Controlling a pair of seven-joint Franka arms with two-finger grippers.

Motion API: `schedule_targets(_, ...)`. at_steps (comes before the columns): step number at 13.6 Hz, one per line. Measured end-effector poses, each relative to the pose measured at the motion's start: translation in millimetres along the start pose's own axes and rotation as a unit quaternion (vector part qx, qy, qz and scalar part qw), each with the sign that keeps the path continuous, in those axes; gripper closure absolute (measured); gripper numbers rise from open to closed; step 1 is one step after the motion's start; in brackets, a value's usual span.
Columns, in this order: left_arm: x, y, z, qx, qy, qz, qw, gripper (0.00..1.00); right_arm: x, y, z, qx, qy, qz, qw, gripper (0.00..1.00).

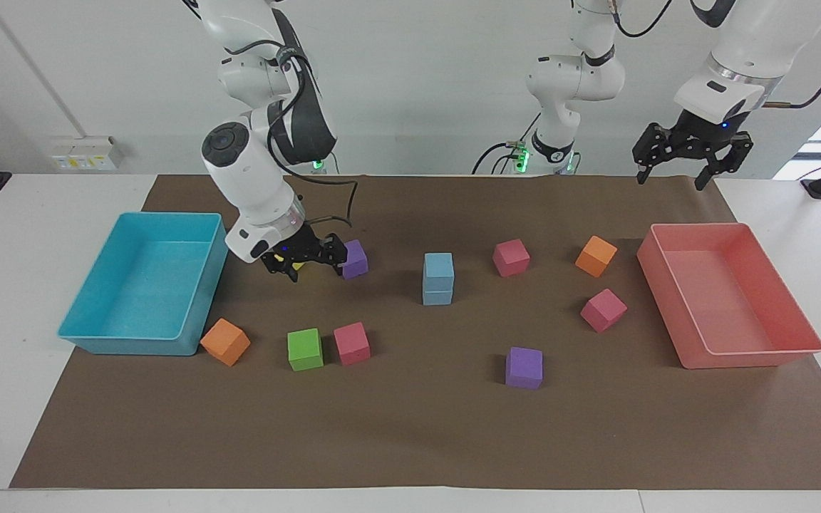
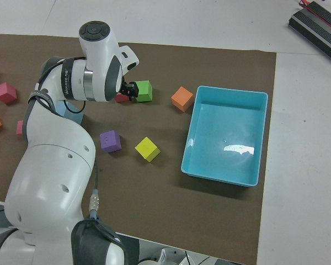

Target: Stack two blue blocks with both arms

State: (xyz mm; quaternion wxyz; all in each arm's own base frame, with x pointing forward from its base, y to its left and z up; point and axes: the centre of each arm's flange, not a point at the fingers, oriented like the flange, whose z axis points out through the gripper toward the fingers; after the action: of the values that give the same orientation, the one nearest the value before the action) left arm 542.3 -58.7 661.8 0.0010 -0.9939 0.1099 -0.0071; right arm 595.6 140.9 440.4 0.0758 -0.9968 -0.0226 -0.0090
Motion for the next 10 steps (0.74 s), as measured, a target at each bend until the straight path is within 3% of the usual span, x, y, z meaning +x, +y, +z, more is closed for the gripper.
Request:
schedule_targets(2,-5.1,-3.2,3.3,-0.005,-0.021,-0.004,1.0,0.0,2.6,3.4,-12.8,-0.043,0.012,-0.023,0.999,0.0)
schedule_targets(4,-9.3,-9.0,3.5,-0.007,-0.025,-0.01,1.0,0.0,0.9,5.3,-30.7,-0.062,0.022,-0.033,0.997,0.0)
schedule_targets(10,-11.0,-11.9,5.3,-0.009,-0.028,-0.013,0.999,0.0,-27.1,59.0,-144.5,-0.069,0.021,0.02,0.997,0.0)
